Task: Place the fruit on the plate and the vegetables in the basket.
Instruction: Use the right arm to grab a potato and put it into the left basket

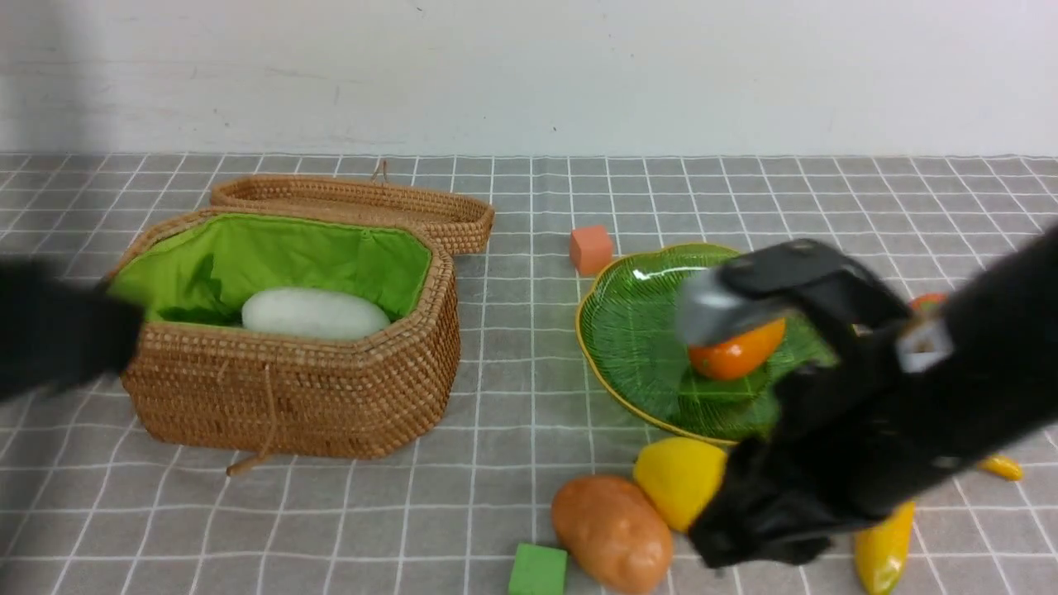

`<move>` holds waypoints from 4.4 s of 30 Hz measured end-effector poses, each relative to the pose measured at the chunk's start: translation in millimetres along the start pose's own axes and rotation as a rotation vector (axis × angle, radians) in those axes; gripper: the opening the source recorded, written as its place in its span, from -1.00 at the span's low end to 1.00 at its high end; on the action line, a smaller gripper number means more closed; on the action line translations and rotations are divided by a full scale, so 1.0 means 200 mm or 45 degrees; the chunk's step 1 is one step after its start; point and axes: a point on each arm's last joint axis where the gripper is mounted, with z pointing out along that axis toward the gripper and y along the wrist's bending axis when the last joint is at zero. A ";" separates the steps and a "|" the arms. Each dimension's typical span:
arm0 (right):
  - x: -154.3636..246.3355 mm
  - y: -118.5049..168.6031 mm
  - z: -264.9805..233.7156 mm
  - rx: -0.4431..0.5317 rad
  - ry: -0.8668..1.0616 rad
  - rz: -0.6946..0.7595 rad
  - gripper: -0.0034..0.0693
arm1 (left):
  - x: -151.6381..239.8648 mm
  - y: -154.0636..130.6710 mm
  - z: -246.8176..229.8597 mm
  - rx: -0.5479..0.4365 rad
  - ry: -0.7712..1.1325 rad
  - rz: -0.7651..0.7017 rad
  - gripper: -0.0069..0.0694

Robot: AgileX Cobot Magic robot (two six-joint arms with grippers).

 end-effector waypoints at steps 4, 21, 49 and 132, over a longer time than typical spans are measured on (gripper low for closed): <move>-0.11 0.04 0.15 0.085 0.078 -0.068 -0.07 | 0.26 0.07 -0.07 0.058 -0.160 -0.067 -0.85; -0.24 -0.12 0.67 0.329 0.235 -0.166 0.89 | 0.41 0.11 -0.12 0.130 -0.247 -0.125 -0.85; -0.25 -0.16 0.83 0.344 0.323 -0.228 0.84 | 0.40 0.10 -0.12 0.134 -0.259 -0.125 -0.85; -1.13 0.16 0.32 0.205 -0.839 -0.508 0.77 | 0.29 0.16 -0.08 -0.080 -0.466 -0.044 -0.84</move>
